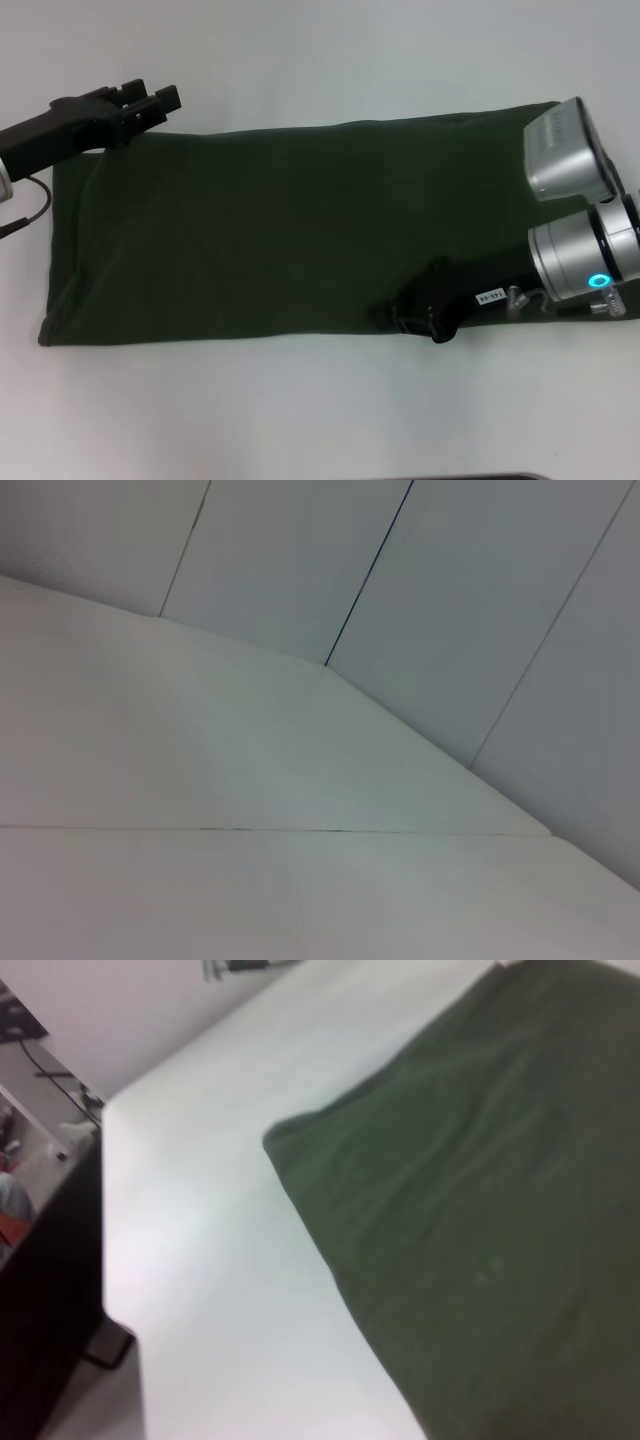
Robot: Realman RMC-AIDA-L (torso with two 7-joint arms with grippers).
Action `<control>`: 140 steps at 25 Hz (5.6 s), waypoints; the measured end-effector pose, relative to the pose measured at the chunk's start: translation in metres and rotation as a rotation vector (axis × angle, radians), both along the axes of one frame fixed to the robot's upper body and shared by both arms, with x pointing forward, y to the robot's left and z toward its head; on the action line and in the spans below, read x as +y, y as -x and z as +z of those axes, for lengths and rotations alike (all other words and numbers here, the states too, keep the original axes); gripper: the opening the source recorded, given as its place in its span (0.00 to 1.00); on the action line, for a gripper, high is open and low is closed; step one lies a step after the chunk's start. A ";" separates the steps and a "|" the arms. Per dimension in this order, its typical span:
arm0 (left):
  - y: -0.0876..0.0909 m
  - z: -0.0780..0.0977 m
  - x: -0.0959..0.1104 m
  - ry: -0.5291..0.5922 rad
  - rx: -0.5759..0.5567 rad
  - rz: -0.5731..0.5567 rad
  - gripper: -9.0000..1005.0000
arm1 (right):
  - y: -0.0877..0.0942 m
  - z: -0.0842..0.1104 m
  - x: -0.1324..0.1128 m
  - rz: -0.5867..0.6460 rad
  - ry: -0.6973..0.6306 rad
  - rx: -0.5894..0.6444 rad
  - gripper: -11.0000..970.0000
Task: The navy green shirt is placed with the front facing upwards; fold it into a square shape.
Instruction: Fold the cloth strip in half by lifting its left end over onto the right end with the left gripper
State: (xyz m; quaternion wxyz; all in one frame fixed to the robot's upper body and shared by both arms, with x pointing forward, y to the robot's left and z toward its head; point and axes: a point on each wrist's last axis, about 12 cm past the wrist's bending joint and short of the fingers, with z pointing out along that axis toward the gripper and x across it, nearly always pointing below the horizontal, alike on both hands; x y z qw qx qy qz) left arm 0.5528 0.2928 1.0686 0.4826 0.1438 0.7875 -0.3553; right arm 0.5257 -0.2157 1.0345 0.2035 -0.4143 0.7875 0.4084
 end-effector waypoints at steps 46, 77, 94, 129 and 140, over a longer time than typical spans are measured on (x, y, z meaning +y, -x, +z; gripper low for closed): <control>-0.005 0.000 -0.004 -0.007 -0.002 0.007 0.58 | -0.024 0.010 0.029 0.046 0.108 -0.023 0.04; -0.004 -0.002 -0.007 0.002 0.002 -0.006 0.58 | 0.029 -0.007 -0.073 -0.226 0.022 0.081 0.03; -0.005 -0.002 -0.008 -0.001 -0.001 -0.006 0.58 | 0.046 0.001 -0.104 -0.287 -0.046 0.050 0.03; 0.041 -0.003 -0.008 -0.159 -0.009 -0.362 0.56 | 0.015 0.053 -0.127 -0.409 -0.293 -0.133 0.03; 0.060 -0.007 -0.015 -0.136 -0.034 -0.496 0.52 | 0.014 0.055 -0.127 -0.428 -0.319 -0.147 0.03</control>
